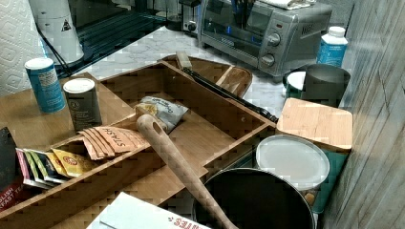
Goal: Close the drawer.
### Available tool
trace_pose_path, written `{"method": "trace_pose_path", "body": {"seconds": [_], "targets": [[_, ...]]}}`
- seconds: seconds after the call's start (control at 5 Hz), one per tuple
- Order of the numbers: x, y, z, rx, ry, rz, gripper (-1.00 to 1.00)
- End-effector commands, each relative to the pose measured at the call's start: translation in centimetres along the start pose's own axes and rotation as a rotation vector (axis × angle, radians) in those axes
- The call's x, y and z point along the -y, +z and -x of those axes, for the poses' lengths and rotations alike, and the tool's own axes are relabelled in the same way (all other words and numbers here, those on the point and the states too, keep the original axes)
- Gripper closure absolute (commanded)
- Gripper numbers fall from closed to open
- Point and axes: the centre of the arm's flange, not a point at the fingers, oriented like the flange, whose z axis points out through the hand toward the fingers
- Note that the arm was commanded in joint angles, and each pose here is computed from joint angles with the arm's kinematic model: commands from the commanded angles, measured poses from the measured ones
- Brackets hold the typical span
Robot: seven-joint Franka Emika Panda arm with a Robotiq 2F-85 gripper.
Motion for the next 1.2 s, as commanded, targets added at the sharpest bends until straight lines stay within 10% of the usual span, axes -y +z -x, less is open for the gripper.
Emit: {"method": "trace_pose_path", "body": {"seconds": [0.2, 1.2], "targets": [[5.6, 1.5, 1.7, -0.071, -0.133, -0.037, 1.0], [6.4, 11.5, -0.1, -0.044, -0.155, 0.067, 1.0]]}}
